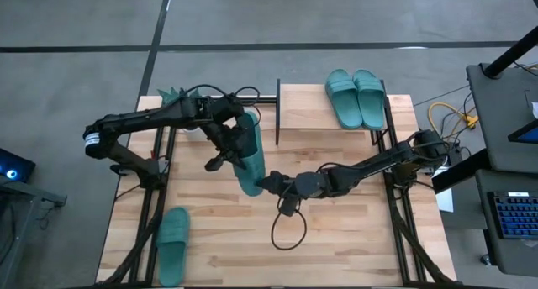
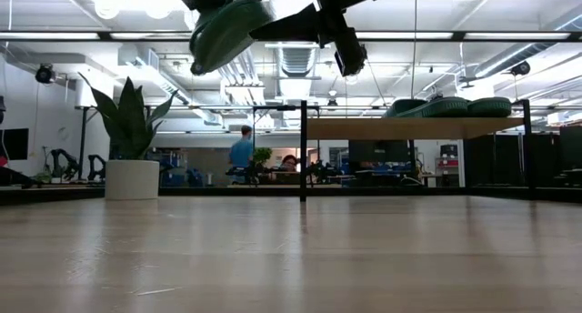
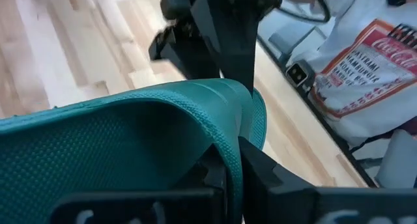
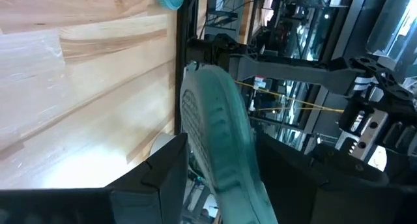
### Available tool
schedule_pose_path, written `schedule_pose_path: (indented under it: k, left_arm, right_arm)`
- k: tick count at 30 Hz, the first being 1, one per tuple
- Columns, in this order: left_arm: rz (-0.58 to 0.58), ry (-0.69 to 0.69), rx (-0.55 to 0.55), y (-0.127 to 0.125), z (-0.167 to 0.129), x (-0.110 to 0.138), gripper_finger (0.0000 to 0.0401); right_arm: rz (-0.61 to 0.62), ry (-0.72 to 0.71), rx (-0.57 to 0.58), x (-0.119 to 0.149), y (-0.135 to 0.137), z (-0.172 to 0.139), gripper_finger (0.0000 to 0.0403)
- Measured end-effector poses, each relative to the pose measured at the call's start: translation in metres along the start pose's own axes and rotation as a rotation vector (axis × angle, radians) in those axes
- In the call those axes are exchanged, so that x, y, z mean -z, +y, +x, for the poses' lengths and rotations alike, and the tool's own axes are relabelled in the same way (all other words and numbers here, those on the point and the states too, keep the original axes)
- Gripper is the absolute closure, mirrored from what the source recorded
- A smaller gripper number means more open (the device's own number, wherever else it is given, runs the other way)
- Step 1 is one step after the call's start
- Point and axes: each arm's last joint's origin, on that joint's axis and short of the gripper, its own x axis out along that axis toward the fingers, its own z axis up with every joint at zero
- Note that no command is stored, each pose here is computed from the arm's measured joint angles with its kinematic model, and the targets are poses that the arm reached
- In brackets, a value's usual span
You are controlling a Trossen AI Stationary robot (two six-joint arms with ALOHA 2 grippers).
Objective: Pick and place slides into the shelf
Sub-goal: Put the top green slipper on the shelf
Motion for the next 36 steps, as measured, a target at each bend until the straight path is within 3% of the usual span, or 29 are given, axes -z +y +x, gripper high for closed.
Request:
schedule_pose_path:
  k: [10, 13, 17, 23, 27, 31, 36]
  left_arm:
    - [0.018, -0.024, 0.003, 0.007, 0.004, -0.007, 0.0401]
    - [0.026, -0.032, -0.003, 0.008, 0.004, -0.008, 0.0401]
    - [0.032, -0.035, -0.014, 0.007, 0.003, -0.009, 0.0401]
    - [0.044, -0.046, -0.025, 0.006, 0.001, -0.01, 0.0386]
    - [0.059, -0.054, -0.024, 0.006, 0.0, -0.011, 0.0338]
    - [0.124, -0.051, -0.047, 0.003, -0.003, -0.011, 0.0255]
    - [0.143, 0.014, -0.208, -0.006, -0.02, -0.013, 0.016]
  right_arm:
    - [0.07, 0.001, -0.001, 0.0, 0.0, 0.0, 0.0238]
    - [0.066, 0.001, -0.002, 0.0, 0.001, 0.0, 0.0271]
    - [0.063, 0.029, -0.007, 0.001, 0.002, 0.0, 0.036]
    - [0.1, 0.06, -0.006, 0.004, 0.003, 0.0, 0.0365]
    - [0.108, 0.07, -0.007, 0.005, 0.004, 0.001, 0.0365]
    - [0.122, 0.103, -0.008, 0.006, 0.005, 0.001, 0.0365]
    - [0.121, 0.178, -0.007, 0.009, 0.007, 0.0, 0.0365]
